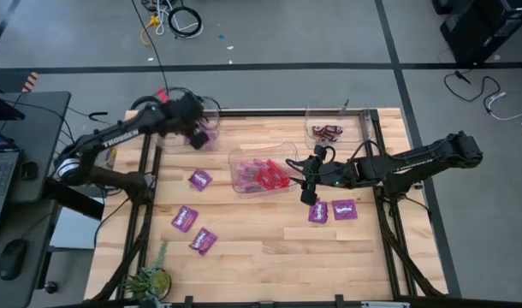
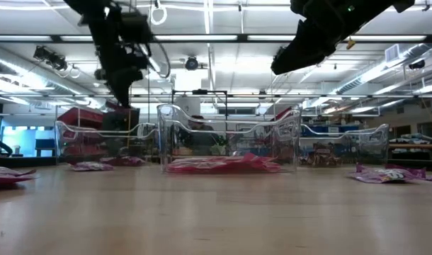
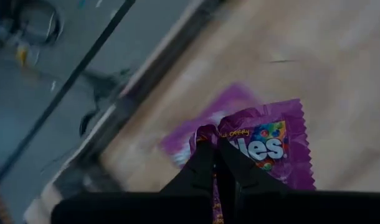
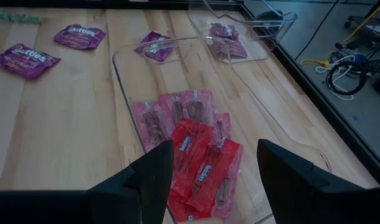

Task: Sort candy
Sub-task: Put the violet candy pack into the top left transparent bin

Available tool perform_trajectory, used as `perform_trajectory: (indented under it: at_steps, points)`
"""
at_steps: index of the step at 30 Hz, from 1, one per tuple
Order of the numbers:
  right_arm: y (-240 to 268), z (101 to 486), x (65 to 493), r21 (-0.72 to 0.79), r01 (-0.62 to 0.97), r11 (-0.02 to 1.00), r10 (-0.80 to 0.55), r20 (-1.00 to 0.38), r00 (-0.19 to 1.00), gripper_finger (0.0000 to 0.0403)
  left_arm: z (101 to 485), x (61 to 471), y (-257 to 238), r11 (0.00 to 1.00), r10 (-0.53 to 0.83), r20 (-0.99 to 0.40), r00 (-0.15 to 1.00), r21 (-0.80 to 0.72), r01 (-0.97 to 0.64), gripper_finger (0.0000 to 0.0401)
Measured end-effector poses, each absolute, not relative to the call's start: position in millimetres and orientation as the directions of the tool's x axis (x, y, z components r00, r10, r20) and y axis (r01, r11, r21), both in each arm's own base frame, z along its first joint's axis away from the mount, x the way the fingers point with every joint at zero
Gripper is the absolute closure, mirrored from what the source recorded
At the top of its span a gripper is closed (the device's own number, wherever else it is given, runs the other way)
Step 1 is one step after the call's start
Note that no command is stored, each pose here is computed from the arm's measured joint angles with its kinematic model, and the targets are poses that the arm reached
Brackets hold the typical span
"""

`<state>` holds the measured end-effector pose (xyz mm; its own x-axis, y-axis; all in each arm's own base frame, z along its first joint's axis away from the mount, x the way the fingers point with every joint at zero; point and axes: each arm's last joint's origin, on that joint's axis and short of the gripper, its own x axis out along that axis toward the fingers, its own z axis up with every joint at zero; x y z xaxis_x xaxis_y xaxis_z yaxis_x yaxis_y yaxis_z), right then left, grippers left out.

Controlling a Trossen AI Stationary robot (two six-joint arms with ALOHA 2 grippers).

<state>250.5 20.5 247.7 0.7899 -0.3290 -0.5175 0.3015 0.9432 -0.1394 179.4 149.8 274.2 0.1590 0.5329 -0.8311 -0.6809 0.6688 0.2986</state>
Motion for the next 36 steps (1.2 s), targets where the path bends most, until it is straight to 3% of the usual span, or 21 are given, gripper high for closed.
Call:
perform_trajectory:
  at_steps: [10,14,25,28,33,36]
  points:
    - [20.5,247.7,250.5,-0.139,0.301,0.943,-0.329,-0.517,0.79,0.0186,229.1,165.7,222.2,0.615,0.406,-0.903,0.142,0.155,-0.773,0.0391]
    - [20.5,247.7,250.4,-0.14,0.301,0.943,-0.329,-0.518,0.79,0.0186,215.2,169.5,227.2,0.693,0.37,-0.923,0.107,0.198,-0.693,0.0368]
    - [20.5,247.7,250.4,-0.14,0.301,0.943,-0.329,-0.518,0.79,0.0186,246.2,185.5,217.7,0.761,0.407,-0.898,0.168,0.231,-0.606,0.0293]
    - [20.6,247.6,250.4,-0.135,0.304,0.943,-0.329,-0.519,0.789,0.0186,256.8,190.6,199.1,0.801,0.372,-0.903,0.214,0.195,-0.566,0.031]
    - [20.4,241.1,249.3,-0.129,0.307,0.943,-0.328,-0.512,0.794,0.0186,263.6,192.6,152.9,0.847,0.327,-0.897,0.296,0.14,-0.513,0.0386]
    - [20.4,236.8,249.4,-0.097,0.32,0.943,-0.325,-0.484,0.812,0.0187,263.6,185.5,126.6,0.844,0.307,-0.883,0.356,0.08,-0.531,0.0394]
